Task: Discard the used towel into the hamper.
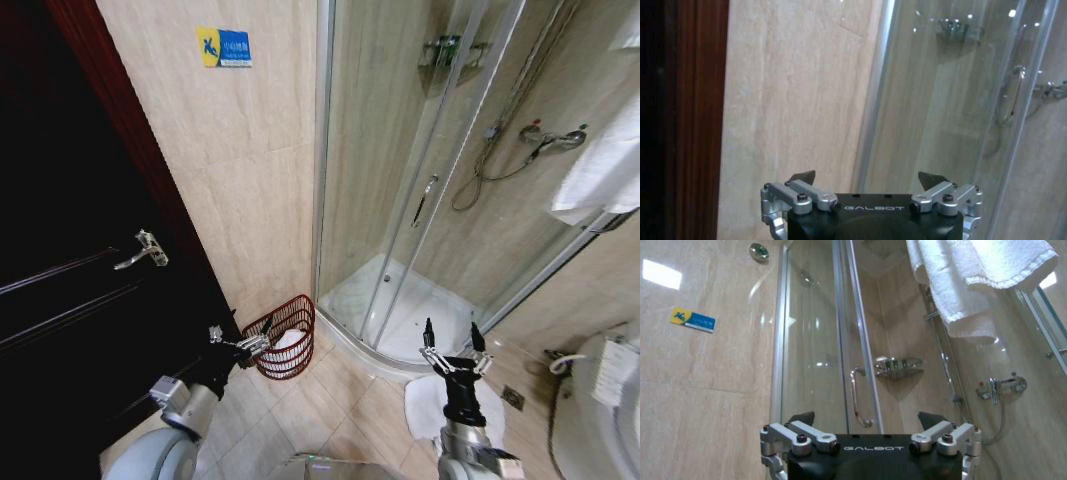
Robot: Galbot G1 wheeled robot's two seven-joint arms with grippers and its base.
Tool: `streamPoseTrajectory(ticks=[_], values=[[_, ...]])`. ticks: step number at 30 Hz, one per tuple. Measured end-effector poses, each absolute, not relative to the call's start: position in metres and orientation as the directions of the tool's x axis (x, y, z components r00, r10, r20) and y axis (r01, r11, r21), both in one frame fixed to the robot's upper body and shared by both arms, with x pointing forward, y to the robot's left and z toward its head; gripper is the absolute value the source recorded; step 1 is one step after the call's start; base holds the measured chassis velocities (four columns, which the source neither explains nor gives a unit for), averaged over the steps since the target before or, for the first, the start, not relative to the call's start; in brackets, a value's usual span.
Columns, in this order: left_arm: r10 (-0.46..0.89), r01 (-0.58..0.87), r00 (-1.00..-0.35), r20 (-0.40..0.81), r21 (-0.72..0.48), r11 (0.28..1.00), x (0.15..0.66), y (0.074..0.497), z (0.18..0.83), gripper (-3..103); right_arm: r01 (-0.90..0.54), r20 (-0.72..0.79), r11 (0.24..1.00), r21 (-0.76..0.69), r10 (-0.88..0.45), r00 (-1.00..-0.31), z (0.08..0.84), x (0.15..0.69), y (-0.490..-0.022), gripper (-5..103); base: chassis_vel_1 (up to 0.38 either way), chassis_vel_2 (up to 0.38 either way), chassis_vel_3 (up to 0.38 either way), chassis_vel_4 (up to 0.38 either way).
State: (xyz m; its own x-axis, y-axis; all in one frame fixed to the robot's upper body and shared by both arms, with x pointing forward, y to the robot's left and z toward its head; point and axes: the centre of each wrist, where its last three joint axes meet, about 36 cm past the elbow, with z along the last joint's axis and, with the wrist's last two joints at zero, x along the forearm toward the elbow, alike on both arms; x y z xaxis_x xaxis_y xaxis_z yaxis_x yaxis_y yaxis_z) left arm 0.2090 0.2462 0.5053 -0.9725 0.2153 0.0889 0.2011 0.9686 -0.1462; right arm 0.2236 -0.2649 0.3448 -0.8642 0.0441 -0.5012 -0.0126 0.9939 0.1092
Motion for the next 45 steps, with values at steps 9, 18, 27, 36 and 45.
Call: streamPoseTrajectory(ticks=[9, 18, 27, 36, 45], values=[[0.187, 0.161, -0.97, 0.156, -0.167, 0.973, 0.198, 0.248, 0.5, 100, -0.02, -0.498, 0.992, 0.128, 0.047, -0.866, 0.341, 0.228, -0.261, 100, 0.0, 0.0, 0.0, 0.0], [0.167, 0.146, -0.983, 0.074, -0.232, 0.962, 0.204, 0.244, 0.5, 100, -0.018, -0.498, 0.993, 0.12, 0.045, -0.866, 0.342, 0.224, -0.263, 100, 0.0, 0.0, 0.0, 0.0], [0.161, 0.162, -0.987, -0.026, -0.247, 0.955, 0.214, 0.248, 0.505, 100, -0.025, -0.501, 0.994, 0.103, 0.03, -0.865, 0.346, 0.223, -0.264, 100, 0.0, 0.0, 0.0, 0.0], [0.156, 0.173, -0.981, -0.118, -0.15, 0.974, 0.223, 0.247, 0.51, 100, -0.048, -0.509, 0.997, 0.054, -0.014, -0.861, 0.349, 0.216, -0.26, 100, 0.0, 0.0, 0.0, 0.0], [0.242, 0.248, -0.963, -0.12, -0.039, 0.968, 0.23, 0.252, 0.491, 100, -0.071, -0.513, 0.997, 0.012, -0.055, -0.856, 0.356, 0.211, -0.253, 100, 0.0, 0.0, 0.0, 0.0]])
